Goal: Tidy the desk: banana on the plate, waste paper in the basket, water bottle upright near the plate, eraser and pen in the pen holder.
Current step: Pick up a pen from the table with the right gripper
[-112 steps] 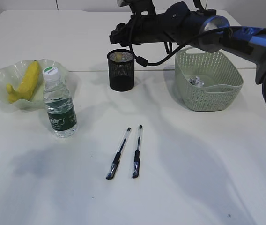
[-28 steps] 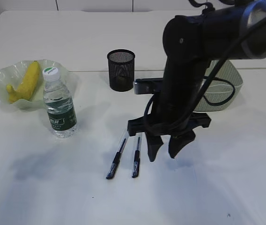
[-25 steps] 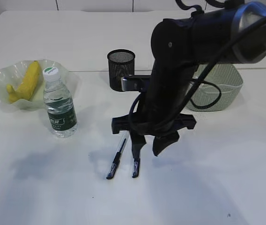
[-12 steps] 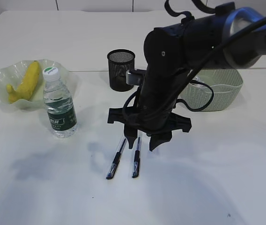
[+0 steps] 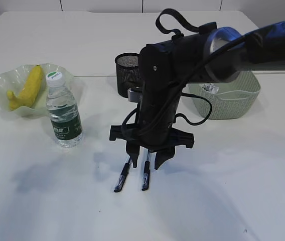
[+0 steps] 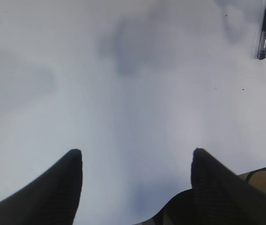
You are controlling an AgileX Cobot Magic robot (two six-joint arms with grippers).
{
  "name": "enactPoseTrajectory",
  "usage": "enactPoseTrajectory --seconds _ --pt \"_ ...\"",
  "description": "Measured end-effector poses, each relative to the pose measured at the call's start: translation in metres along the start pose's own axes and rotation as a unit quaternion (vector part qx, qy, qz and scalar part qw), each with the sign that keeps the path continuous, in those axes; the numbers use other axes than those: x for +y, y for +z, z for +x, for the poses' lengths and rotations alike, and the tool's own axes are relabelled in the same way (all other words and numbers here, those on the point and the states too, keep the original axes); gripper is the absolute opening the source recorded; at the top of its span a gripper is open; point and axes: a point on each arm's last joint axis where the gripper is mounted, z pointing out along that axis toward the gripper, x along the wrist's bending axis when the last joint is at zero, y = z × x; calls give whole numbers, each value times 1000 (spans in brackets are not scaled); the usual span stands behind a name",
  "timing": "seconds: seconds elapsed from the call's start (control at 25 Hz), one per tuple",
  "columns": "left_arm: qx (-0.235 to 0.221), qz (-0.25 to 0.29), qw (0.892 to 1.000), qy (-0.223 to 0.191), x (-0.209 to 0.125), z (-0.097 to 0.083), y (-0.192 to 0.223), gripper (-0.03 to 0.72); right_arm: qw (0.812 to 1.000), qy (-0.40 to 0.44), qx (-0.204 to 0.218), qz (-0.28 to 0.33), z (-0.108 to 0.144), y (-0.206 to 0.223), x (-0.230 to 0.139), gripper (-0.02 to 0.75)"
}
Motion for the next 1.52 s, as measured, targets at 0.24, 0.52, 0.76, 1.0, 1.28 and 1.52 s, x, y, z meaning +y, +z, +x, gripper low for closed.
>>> enactPoseTrajectory --seconds 0.24,0.52,0.76,1.0,1.28,1.52 --pt "0 0 1000 0 0 0 0 512 1000 1 -14 19 -1 15 0 347" --pt "0 0 1000 0 0 0 0 512 999 4 -24 34 -3 26 0 347" --pt "-1 0 1000 -1 0 0 0 512 999 5 -28 41 -3 34 0 347" --pt "-2 0 1000 -1 0 0 0 512 998 6 -31 45 -4 40 0 347" --pt "-2 0 1000 -1 0 0 0 512 998 6 -32 46 -4 40 0 335" --pt "-2 0 1000 -1 0 0 0 512 998 6 -33 46 -4 41 0 255"
